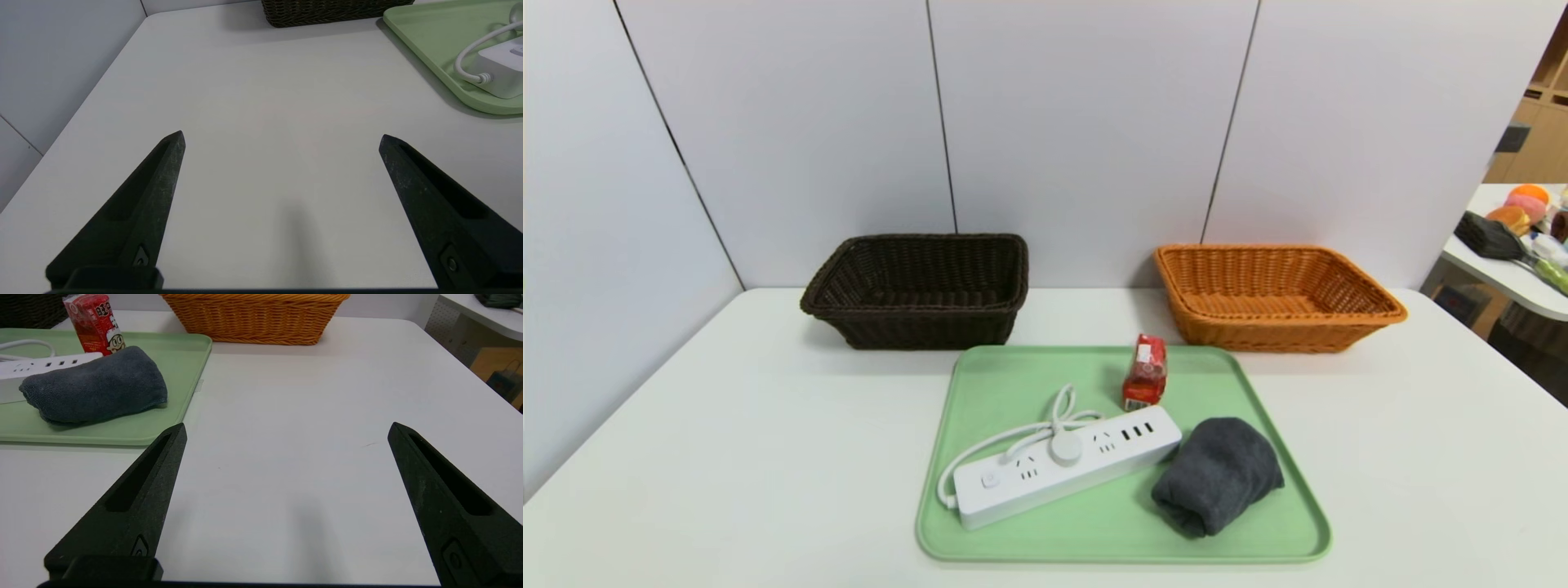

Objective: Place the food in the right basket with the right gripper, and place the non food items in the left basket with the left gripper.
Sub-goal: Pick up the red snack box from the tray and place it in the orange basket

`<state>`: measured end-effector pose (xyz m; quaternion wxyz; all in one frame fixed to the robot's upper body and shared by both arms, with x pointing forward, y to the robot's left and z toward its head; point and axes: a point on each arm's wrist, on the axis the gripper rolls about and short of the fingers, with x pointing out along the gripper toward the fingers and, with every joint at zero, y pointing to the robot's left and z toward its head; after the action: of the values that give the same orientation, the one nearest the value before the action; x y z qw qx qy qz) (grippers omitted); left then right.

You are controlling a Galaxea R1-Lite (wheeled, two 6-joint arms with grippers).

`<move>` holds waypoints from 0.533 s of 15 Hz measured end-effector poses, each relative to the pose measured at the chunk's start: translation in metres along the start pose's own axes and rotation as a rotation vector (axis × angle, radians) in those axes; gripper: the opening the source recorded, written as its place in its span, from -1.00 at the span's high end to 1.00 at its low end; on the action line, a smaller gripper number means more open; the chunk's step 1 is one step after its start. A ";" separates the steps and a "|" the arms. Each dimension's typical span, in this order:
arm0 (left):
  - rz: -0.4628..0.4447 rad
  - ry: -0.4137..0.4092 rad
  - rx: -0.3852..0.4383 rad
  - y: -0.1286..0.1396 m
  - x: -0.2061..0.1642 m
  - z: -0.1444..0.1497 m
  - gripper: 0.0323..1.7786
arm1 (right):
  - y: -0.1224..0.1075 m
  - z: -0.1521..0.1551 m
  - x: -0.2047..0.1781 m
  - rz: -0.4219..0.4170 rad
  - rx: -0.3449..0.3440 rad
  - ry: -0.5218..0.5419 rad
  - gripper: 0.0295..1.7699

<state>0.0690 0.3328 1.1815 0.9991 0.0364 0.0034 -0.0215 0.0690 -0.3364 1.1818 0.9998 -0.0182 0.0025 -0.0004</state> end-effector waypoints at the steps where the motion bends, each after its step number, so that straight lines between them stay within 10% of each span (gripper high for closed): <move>1: 0.000 0.000 0.000 0.000 0.000 0.000 -0.90 | 0.000 0.000 0.000 -0.001 0.006 -0.002 -0.92; 8: -0.001 0.000 0.006 0.000 0.000 0.000 -0.90 | 0.000 0.000 0.000 -0.001 0.028 -0.004 -0.92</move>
<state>0.0690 0.3328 1.1816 0.9990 0.0396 0.0032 -0.0219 0.0690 -0.3365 1.1823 1.0000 -0.0040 0.0003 -0.0011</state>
